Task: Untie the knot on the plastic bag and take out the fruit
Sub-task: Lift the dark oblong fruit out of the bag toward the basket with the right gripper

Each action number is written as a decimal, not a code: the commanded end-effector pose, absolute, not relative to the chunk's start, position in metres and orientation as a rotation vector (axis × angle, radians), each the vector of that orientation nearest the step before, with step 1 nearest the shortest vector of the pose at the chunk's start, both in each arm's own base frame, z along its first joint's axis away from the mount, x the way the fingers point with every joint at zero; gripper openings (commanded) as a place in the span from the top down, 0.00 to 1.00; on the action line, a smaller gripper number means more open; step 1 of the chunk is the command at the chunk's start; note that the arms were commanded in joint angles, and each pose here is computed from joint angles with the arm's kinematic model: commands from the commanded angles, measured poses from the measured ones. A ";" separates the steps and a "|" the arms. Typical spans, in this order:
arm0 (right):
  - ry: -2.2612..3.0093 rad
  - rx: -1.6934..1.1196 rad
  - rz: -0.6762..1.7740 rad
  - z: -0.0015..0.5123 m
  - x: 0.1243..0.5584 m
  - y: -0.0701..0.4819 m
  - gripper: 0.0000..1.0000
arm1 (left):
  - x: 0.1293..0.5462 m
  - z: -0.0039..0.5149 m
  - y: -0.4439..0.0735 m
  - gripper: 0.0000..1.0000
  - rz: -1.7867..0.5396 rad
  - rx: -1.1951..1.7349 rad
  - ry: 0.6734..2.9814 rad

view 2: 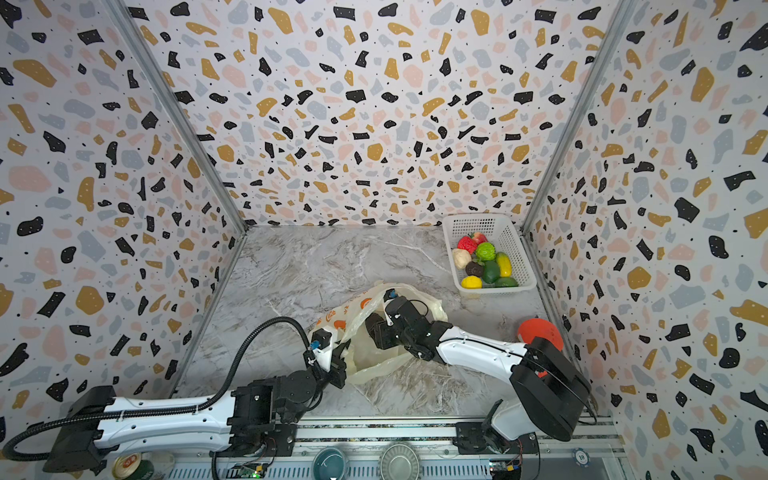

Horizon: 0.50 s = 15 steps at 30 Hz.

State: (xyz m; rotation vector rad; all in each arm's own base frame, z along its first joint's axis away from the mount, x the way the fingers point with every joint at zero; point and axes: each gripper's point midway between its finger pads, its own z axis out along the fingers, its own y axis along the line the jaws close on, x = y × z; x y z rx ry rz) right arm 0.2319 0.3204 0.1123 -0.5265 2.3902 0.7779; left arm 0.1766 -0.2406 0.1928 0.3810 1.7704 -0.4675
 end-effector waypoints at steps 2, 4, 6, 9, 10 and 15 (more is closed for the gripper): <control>2.418 -0.661 0.785 0.121 0.199 0.327 0.46 | 0.181 0.202 -0.237 1.00 -0.463 0.316 1.745; 2.425 -0.689 0.788 0.122 0.188 0.328 0.46 | 0.182 0.204 -0.236 1.00 -0.454 0.305 1.742; 2.420 -0.712 0.788 0.127 0.179 0.328 0.46 | 0.183 0.203 -0.234 1.00 -0.438 0.298 1.746; 2.401 -0.723 0.803 0.143 0.170 0.324 0.46 | 0.184 0.202 -0.232 1.00 -0.428 0.284 1.753; 2.394 -0.719 0.806 0.149 0.169 0.322 0.46 | 0.185 0.201 -0.231 1.00 -0.427 0.279 1.753; 2.368 -0.704 0.806 0.178 0.165 0.310 0.46 | 0.186 0.199 -0.230 1.00 -0.417 0.270 1.757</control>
